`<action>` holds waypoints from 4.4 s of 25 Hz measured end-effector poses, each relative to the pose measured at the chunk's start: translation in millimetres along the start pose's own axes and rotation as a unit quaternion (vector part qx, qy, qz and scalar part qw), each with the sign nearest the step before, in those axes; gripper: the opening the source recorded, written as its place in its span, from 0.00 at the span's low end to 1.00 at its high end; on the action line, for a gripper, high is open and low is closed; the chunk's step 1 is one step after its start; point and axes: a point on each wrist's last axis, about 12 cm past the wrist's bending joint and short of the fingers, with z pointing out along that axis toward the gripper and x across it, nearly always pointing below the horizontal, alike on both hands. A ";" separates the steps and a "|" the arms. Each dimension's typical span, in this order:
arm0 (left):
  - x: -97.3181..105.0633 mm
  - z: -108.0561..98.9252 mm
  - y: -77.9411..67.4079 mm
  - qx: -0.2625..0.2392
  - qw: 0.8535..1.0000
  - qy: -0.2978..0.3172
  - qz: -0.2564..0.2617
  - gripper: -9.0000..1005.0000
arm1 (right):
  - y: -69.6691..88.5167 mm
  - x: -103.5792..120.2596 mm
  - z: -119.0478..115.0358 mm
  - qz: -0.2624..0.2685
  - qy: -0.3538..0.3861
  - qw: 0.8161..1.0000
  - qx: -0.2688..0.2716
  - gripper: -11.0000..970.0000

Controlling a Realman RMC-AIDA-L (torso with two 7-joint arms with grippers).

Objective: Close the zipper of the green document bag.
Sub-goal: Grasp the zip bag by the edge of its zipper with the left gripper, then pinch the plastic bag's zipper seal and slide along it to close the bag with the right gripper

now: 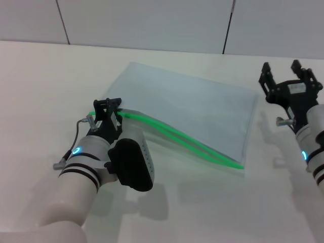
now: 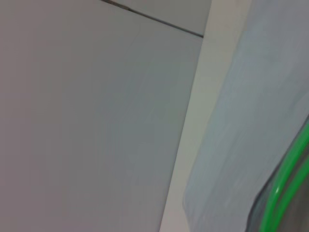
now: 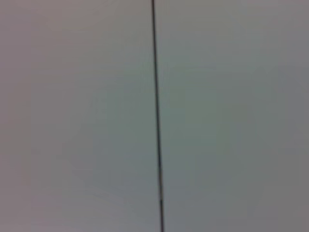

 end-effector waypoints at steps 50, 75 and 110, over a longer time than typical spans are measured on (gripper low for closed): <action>-22.0 -3.0 12.1 -0.048 0.994 -0.103 0.005 0.07 | 67.9 3.6 -35.8 -0.119 -0.030 0.956 -0.268 0.70; -33.0 -3.7 15.5 -0.060 0.987 -0.144 0.030 0.08 | 78.3 -2.5 -27.6 -0.142 -0.041 0.943 -0.298 0.69; -36.8 -5.2 14.6 -0.058 0.985 -0.158 0.041 0.09 | 73.9 -0.4 -15.0 -0.217 -0.037 0.933 -0.284 0.61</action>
